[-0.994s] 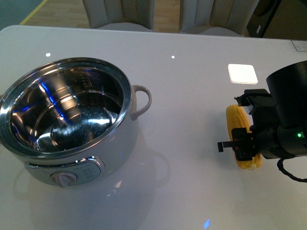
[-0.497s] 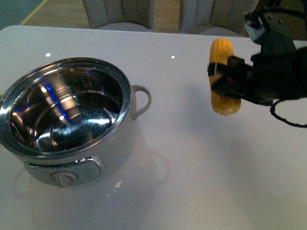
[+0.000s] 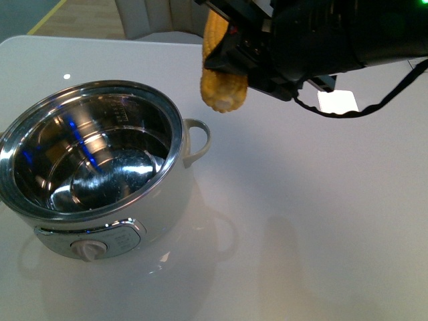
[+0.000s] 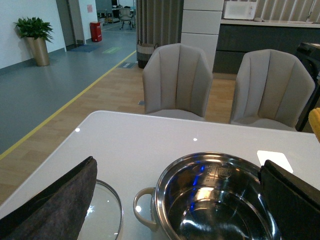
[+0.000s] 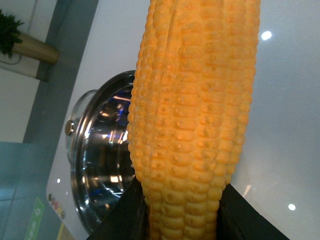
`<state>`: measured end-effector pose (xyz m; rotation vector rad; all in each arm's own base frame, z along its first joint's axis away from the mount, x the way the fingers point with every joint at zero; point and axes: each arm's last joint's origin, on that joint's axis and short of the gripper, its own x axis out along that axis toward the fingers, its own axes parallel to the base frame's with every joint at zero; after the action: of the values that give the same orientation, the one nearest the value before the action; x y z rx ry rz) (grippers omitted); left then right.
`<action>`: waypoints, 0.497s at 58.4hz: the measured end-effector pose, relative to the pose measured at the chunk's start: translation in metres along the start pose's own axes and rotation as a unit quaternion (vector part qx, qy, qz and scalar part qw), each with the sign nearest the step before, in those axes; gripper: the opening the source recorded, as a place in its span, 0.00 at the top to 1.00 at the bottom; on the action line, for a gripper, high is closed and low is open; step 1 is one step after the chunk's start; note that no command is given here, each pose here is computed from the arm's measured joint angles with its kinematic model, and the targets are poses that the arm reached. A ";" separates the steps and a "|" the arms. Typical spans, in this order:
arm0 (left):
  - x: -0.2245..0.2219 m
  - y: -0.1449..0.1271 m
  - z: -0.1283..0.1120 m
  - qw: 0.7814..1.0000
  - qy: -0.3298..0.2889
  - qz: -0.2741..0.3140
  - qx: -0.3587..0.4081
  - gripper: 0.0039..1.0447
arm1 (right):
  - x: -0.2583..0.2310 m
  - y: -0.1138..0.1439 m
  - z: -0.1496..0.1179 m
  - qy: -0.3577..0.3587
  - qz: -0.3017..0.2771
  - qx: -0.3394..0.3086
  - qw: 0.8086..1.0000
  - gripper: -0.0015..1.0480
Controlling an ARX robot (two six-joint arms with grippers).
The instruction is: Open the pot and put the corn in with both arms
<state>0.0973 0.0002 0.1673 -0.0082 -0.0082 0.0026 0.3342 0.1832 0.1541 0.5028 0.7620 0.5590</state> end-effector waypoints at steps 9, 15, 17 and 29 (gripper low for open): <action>0.000 0.000 0.000 1.000 0.000 0.000 0.000 0.06 | 0.014 0.026 -0.009 0.022 0.039 0.002 0.999 0.78; 0.000 0.000 0.000 1.000 0.000 0.000 0.000 0.06 | 0.026 0.041 -0.016 0.040 0.065 0.005 0.997 0.78; 0.000 0.000 0.000 1.000 0.000 0.000 0.000 0.06 | 0.029 0.044 -0.018 0.044 0.069 0.007 0.997 0.78; 0.000 0.000 0.000 1.000 0.000 0.000 0.000 0.06 | 0.050 0.058 -0.029 0.073 0.078 0.011 0.994 0.78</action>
<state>0.0973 0.0002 0.1673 -0.0082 -0.0082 0.0026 0.3252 0.2639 0.1461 0.5488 0.8734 0.7406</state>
